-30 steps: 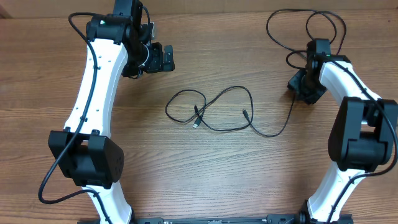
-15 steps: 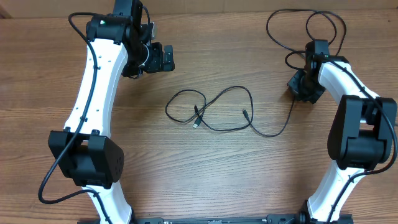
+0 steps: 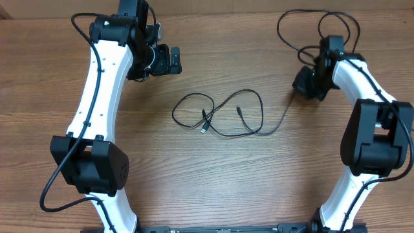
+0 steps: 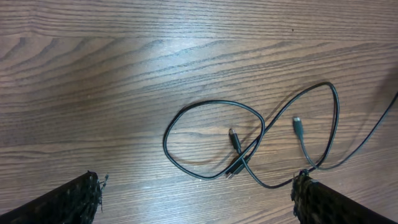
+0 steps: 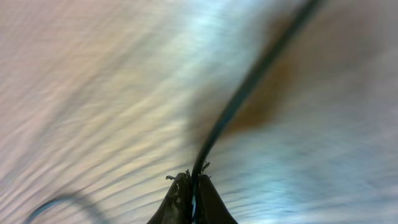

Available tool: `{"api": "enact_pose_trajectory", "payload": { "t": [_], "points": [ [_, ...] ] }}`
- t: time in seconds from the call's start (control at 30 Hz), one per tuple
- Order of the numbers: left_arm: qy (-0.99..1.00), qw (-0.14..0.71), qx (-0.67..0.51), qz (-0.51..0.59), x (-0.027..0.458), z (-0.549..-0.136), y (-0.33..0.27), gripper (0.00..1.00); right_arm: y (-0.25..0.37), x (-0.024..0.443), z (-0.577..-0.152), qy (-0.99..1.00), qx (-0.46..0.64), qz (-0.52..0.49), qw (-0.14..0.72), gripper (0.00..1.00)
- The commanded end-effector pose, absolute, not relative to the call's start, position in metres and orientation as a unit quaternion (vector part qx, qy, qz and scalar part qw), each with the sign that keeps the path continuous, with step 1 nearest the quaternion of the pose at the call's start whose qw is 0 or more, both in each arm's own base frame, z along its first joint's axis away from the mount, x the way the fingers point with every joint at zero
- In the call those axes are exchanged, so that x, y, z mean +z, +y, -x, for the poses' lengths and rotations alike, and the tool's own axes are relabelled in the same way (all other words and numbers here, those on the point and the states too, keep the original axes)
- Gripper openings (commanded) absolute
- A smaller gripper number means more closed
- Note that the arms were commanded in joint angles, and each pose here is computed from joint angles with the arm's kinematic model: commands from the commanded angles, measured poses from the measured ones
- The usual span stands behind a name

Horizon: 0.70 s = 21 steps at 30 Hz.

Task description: Untangle cables

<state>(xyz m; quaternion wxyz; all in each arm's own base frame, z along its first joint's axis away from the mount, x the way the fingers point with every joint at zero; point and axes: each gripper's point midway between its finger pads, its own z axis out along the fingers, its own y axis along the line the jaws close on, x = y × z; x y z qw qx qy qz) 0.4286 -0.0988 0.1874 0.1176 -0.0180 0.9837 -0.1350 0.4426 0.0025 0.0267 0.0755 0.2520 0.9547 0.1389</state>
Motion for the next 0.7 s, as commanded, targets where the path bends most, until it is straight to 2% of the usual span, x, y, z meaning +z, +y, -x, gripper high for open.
{"api": "enact_pose_trajectory", "payload": {
  "t": [0.0, 0.3, 0.57, 0.6, 0.67],
  "points": [
    [0.983, 0.119, -0.137, 0.019, 0.188, -0.43, -0.102, 1.0, 0.037, 0.07, -0.466, 0.959, 0.227, -0.117, 0.126, 0.04],
    [0.983, 0.122, -0.138, 0.019, 0.188, -0.431, -0.103, 1.0, 0.06, 0.072, -0.452, 0.964, 0.24, -0.008, 0.118, 0.04],
    [0.983, 0.12, -0.138, 0.023, 0.188, -0.431, -0.103, 0.99, 0.059, 0.065, -0.454, 0.974, 0.191, -0.043, 0.113, 0.04],
    [0.983, 0.119, -0.138, 0.023, 0.188, -0.431, -0.103, 1.0, 0.059, 0.066, -0.455, 0.974, 0.19, -0.043, 0.113, 0.06],
    [0.983, 0.12, -0.138, 0.023, 0.188, -0.431, -0.103, 1.0, 0.054, 0.074, -0.458, 0.974, 0.184, -0.057, 0.116, 0.3]
  ]
}}
